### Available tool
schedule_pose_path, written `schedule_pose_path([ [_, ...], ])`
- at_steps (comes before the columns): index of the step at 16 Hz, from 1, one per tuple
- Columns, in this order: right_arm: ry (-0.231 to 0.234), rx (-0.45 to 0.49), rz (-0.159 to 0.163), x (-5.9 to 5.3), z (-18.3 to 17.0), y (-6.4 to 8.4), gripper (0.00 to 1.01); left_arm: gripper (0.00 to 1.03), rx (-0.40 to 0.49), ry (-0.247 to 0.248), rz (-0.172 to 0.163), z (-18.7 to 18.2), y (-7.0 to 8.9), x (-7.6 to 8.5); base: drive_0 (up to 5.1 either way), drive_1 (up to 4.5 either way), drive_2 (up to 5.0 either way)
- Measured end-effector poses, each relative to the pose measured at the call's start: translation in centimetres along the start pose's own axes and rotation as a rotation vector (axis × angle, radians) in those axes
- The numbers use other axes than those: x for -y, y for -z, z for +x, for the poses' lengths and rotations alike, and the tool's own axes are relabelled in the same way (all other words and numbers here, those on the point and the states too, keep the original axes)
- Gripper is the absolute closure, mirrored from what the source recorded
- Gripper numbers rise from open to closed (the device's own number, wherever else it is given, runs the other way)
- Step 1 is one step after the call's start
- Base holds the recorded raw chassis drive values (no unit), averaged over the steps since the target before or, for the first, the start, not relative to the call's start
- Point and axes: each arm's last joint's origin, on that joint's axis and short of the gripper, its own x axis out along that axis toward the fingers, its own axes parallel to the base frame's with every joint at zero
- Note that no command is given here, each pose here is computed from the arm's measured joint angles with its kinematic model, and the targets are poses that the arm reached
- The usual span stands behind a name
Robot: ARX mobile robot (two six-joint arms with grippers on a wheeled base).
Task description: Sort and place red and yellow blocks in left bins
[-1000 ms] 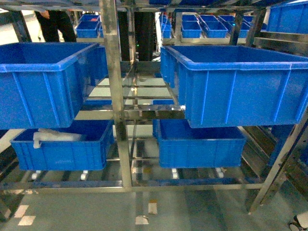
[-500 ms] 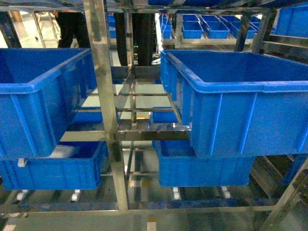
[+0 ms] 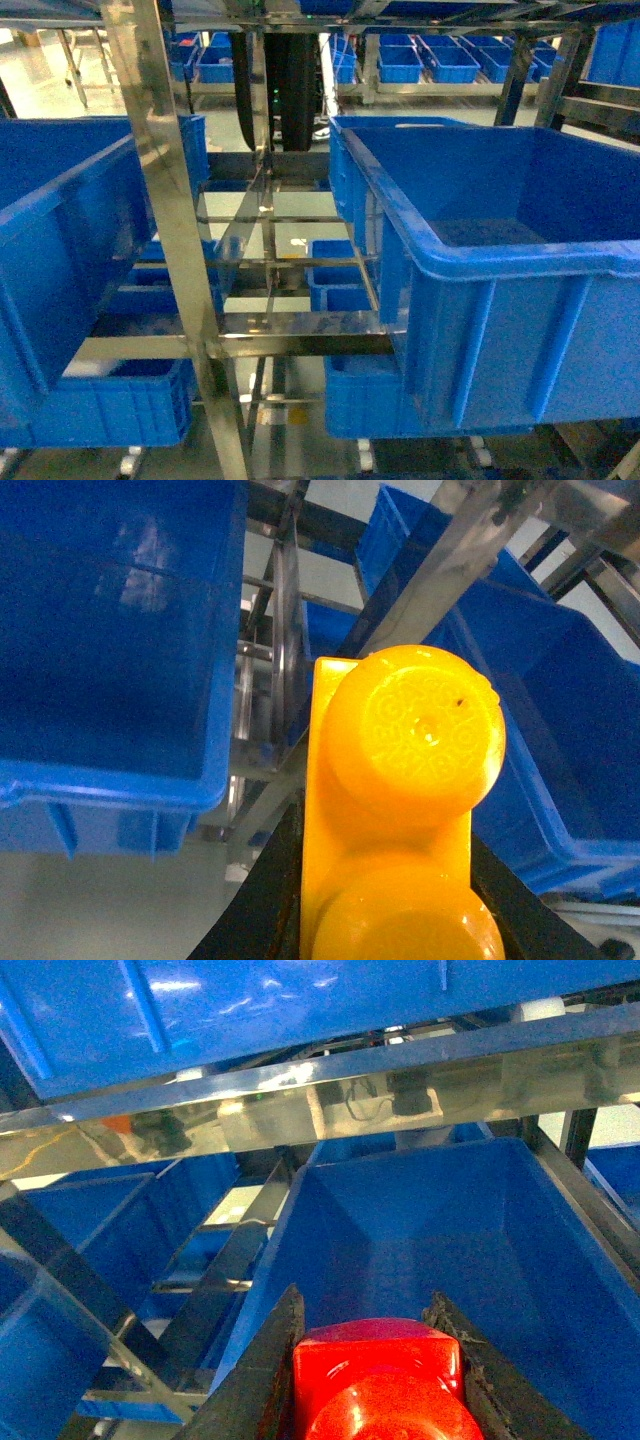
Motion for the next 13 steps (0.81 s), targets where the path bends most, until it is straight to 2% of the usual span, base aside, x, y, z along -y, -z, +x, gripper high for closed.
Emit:
schedule_pose_path([
  [7,0.002,-0.008,0.002,0.06,0.16,0.10,0.72,0.77,-0.002,-0.001,0.000,0.09,0.00,0.00,0.0,0.00,0.0],
  [13,0.000,-0.002,0.000,0.00,-0.01,0.02,0.72,0.77,-0.002,-0.001,0.000,0.03,0.01,0.00,0.0,3.73,-3.7],
])
